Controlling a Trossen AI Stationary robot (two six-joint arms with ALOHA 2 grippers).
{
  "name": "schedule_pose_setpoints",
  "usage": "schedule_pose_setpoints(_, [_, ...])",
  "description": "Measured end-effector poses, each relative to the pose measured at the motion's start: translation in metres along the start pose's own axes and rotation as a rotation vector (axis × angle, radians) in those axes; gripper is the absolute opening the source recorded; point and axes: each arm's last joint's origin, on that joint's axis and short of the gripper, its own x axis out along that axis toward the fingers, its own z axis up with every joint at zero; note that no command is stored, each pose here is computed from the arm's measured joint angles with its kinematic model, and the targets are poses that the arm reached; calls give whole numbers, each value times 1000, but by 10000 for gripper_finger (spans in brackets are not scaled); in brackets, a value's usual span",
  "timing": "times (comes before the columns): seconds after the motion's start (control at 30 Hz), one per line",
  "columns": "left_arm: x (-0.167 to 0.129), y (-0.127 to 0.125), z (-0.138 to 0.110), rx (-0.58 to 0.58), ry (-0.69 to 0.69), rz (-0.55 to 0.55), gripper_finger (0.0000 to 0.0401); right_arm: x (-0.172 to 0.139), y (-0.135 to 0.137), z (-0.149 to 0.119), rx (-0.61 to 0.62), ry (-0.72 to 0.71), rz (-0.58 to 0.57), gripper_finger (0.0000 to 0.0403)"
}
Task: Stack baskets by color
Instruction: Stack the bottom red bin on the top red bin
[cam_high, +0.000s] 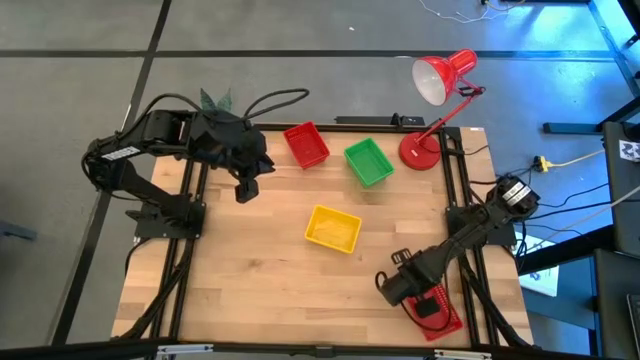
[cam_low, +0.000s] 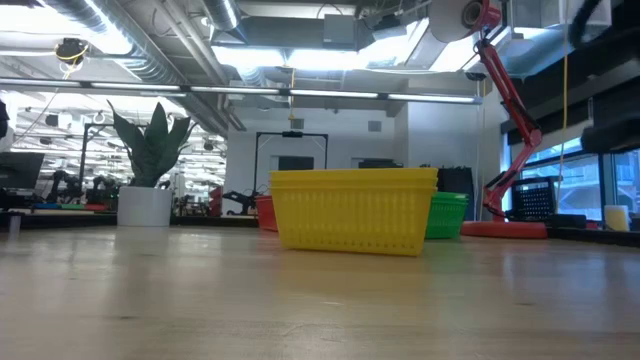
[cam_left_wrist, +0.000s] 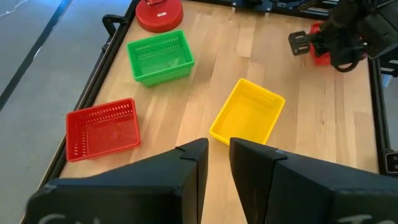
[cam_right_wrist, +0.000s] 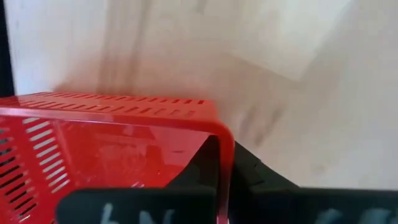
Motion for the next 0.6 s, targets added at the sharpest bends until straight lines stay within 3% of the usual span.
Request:
schedule_pose_setpoints(0.17, [0,2,-5,12,50,62,57,-27,-18,11,90,18,-14,2])
schedule_pose_setpoints(0.37, [-2,7,-14,60,134,164,57,-88,-48,29,227,-31,-38,2])
schedule_pose_setpoints(0.6, [-5,8,-18,163,163,175,57,-173,-93,42,456,-287,-174,1])
